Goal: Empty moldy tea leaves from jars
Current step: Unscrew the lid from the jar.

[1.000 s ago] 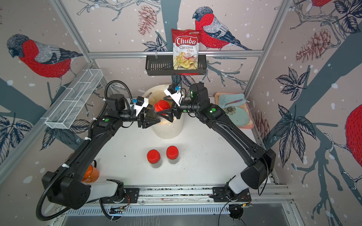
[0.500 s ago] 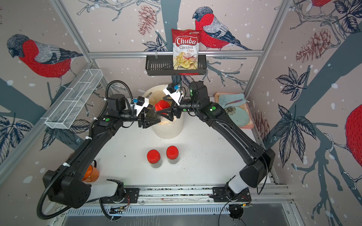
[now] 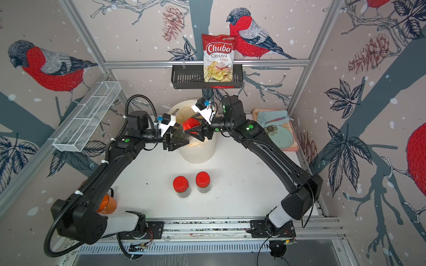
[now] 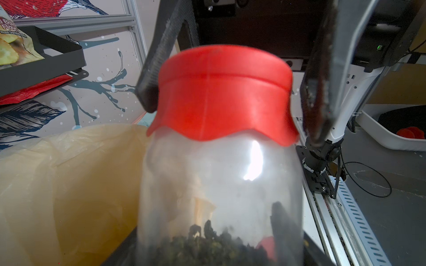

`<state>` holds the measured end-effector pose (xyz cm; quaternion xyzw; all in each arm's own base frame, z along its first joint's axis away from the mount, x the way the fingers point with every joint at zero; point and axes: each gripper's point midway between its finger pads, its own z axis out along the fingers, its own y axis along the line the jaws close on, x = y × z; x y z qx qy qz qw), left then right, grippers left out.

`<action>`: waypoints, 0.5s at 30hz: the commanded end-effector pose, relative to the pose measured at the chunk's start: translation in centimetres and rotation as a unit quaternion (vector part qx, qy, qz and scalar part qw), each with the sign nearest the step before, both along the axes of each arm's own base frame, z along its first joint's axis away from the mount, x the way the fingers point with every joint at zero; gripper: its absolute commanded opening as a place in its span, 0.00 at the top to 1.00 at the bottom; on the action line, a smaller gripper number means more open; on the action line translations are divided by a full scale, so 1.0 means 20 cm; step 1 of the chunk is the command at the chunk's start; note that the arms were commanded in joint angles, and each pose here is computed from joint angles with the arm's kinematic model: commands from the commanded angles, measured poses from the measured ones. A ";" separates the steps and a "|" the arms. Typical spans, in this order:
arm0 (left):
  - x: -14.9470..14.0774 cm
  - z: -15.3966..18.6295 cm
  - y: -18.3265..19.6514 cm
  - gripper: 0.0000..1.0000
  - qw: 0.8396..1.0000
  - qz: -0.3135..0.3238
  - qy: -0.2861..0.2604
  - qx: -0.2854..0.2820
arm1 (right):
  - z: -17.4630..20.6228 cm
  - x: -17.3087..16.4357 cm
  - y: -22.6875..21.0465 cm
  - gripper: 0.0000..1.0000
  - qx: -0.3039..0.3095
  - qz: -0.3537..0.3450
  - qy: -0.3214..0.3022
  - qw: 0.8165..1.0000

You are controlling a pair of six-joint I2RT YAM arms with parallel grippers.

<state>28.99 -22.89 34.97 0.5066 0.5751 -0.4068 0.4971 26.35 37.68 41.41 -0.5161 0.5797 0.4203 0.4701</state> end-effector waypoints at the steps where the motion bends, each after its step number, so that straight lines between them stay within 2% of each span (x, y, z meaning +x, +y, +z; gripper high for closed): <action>1: 0.00 0.00 0.00 0.73 1.000 -0.005 -0.011 0.001 | 0.01 -0.01 -0.01 0.20 -0.001 0.003 -0.009 1.000; 15: 0.00 0.00 0.00 0.73 1.000 -0.004 -0.014 0.002 | -0.01 -0.01 -0.01 0.36 -0.007 0.009 -0.009 1.000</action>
